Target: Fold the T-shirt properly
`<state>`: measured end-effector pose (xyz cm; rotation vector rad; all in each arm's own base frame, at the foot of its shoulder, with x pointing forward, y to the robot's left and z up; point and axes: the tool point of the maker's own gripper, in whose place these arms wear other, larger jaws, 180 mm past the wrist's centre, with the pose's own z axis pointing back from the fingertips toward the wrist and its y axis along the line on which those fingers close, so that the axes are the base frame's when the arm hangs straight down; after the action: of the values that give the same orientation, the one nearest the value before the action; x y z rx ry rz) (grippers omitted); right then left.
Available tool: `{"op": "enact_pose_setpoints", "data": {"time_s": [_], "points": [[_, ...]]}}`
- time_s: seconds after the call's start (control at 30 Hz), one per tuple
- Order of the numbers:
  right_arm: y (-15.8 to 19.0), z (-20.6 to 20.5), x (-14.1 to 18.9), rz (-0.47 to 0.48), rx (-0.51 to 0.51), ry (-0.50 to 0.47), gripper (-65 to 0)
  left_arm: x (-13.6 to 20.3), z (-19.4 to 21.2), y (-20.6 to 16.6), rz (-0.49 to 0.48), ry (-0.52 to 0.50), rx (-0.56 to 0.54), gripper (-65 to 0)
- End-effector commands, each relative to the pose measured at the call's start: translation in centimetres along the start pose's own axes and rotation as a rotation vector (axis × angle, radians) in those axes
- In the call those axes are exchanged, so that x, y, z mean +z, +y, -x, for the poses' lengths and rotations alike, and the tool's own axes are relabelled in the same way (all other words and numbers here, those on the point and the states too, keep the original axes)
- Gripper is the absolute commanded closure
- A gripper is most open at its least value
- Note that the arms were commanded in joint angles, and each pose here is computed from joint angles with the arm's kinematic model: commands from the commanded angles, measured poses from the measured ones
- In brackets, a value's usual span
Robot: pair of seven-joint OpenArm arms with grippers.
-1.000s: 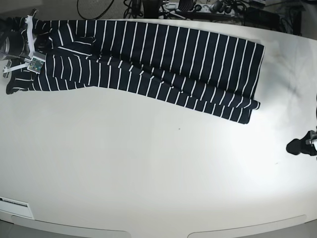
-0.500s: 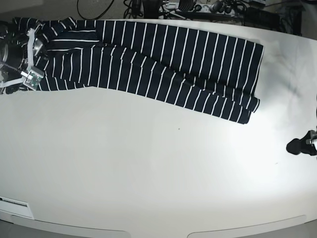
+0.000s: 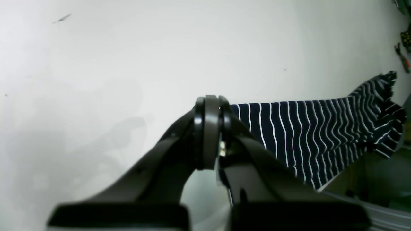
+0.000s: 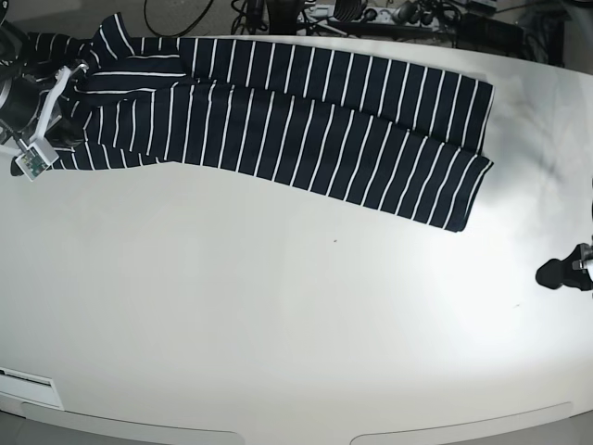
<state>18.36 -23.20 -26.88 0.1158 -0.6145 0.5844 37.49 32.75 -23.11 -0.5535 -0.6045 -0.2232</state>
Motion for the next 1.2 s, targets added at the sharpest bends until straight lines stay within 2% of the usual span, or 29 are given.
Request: {"op": "enact_pose_setpoints", "data": {"time_s": [0.0,0.17,0.33,0.5,0.6,0.73,0.93,1.1,1.17], "points": [[-0.4,-0.6,0.1,0.009,0.002,-0.034,0.0,1.5,-1.9,-0.4,-0.003,-0.055,-0.035,0.0],[-1.7,1.7,-1.9,0.05,-0.098,-0.072,0.0,1.5,-1.9,-0.4,-0.003,-0.055,-0.035,0.0],[-3.3,6.4,-3.5,0.075,-0.209,0.024,0.0,1.5,-1.9,-0.4,-0.003,-0.055,-0.035,0.0],[-3.1,9.1,-5.2,0.035,-0.304,0.053,0.0,1.5,-1.9,-0.4,-0.003,-0.055,-0.035,0.0],[-1.8,9.6,-7.0,-0.023,-0.311,0.084,0.0,1.5,-1.9,-0.4,-0.003,-0.056,-0.035,0.0],[-1.2,7.9,-9.5,-0.019,-0.22,0.081,0.0,1.5,-1.9,-0.4,-0.003,-0.055,-0.035,0.0],[-4.4,5.3,-11.5,0.176,-0.142,0.103,0.0,1.5,-1.9,-0.4,-0.003,-0.055,-0.035,0.0],[-8.5,5.1,-10.6,0.407,-0.307,0.11,0.0,1.5,-1.9,-0.4,-0.003,-0.055,-0.034,0.0],[-9.4,5.5,-10.1,0.469,-0.339,0.125,0.0,1.5,-1.9,-0.4,-0.003,-0.055,-0.034,0.0]]}}
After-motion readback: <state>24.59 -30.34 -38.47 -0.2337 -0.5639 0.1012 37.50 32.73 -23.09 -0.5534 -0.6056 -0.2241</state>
